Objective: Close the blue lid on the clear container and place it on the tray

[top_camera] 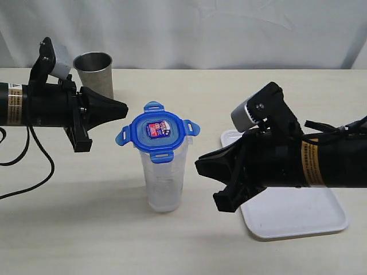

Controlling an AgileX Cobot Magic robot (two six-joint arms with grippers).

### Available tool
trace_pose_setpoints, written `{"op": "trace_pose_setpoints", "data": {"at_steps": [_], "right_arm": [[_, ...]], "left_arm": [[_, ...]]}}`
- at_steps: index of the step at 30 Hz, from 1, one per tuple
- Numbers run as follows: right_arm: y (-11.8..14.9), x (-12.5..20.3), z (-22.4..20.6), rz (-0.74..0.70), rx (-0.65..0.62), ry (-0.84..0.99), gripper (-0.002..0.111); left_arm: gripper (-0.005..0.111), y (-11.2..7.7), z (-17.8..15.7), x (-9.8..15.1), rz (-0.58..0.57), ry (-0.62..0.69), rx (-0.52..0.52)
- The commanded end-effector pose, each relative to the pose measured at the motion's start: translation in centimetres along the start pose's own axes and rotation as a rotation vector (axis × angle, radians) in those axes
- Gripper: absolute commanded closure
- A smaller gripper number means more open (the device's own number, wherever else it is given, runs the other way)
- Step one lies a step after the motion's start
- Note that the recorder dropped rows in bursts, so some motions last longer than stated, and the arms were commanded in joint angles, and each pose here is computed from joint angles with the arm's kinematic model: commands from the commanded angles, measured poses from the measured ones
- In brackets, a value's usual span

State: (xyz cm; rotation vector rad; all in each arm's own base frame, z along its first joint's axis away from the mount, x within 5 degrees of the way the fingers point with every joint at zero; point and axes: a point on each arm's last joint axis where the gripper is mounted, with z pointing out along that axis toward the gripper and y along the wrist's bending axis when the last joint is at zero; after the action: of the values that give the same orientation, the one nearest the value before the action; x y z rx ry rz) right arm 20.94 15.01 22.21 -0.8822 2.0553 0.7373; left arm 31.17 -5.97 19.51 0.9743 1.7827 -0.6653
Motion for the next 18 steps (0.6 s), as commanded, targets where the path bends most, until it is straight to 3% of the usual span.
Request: {"op": "trace_pose_setpoints", "data": {"at_steps": [1, 7, 18], "right_arm": [[-0.2, 0.4, 0.7, -0.002, -0.005, 0.006, 0.104], [-0.4, 0.7, 1.1, 0.006, -0.007, 0.024, 0.104], [-0.4, 0.6, 1.1, 0.001, -0.005, 0.012, 0.104]], "left_arm": [[0.107, -0.4, 0.4, -0.4, -0.002, -0.031, 0.012], [0.107, -0.4, 1.1, -0.5, 0.019, -0.013, -0.027], [0.107, -1.2, 1.7, -0.7, 0.013, -0.009, 0.013]]}}
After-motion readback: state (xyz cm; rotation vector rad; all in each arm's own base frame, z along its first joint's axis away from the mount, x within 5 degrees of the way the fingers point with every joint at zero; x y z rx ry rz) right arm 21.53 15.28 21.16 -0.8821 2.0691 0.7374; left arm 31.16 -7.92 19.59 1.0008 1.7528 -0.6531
